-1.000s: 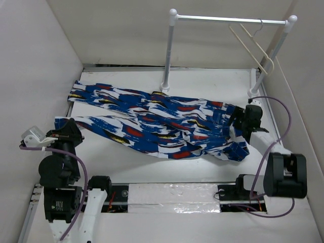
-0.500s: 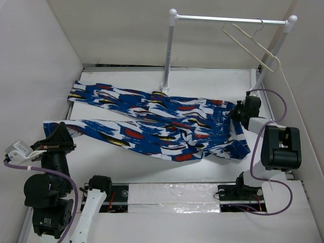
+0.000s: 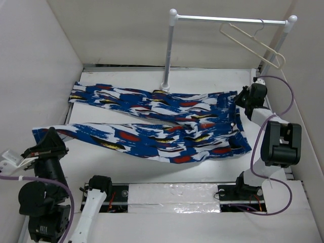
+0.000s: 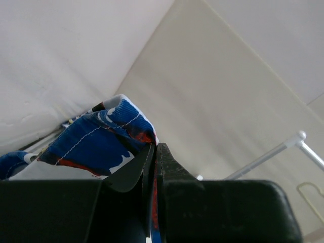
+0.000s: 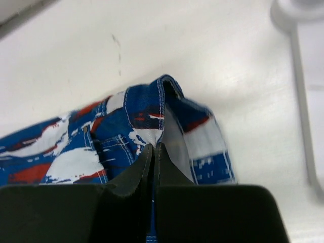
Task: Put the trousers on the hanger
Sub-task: Flatten out the trousers at the center of the board.
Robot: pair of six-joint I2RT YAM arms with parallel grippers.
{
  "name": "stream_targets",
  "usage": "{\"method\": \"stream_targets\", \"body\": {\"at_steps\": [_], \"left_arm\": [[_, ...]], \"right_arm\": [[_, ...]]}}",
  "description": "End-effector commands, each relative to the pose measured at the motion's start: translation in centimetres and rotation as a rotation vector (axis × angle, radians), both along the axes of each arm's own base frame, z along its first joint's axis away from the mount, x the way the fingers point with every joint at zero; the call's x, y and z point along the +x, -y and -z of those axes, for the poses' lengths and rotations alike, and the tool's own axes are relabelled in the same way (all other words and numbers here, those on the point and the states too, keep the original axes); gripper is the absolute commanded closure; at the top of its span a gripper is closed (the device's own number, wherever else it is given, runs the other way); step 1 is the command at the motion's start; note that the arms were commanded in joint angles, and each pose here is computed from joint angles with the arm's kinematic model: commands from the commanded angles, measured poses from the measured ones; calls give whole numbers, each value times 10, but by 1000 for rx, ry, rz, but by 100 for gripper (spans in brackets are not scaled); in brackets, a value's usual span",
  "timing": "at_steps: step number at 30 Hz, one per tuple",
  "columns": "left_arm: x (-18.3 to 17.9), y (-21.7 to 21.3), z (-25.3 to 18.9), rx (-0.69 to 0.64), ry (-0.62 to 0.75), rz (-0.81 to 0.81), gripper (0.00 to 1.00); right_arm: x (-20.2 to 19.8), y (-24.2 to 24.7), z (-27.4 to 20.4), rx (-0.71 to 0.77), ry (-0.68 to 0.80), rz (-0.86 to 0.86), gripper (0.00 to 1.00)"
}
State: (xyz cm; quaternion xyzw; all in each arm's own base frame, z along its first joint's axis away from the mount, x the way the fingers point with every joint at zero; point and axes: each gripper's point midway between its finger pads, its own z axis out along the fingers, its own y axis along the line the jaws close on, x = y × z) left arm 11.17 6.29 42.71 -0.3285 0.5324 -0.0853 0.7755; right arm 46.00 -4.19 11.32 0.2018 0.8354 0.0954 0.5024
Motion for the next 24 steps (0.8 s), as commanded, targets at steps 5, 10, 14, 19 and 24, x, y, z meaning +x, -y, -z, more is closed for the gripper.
{"method": "stream_targets", "body": {"at_steps": [5, 10, 14, 19, 24], "left_arm": [[-65, -29, -53, -74, 210, -106, 100], [-60, -21, -48, -60, 218, -60, 100], [-44, -11, -37, -41, 171, -18, 100], [-36, -8, -16, -35, 136, -7, 100], [-29, -4, -2, -32, 124, 12, 100]], "right_arm": [[60, 48, -47, -140, 156, 87, 100], [60, 45, -39, -142, 153, 90, 79], [48, 26, -40, -92, 158, 59, 38], [5, 2, -64, -93, 159, 88, 22], [-79, 0, -31, -92, 59, 145, 81]]}}
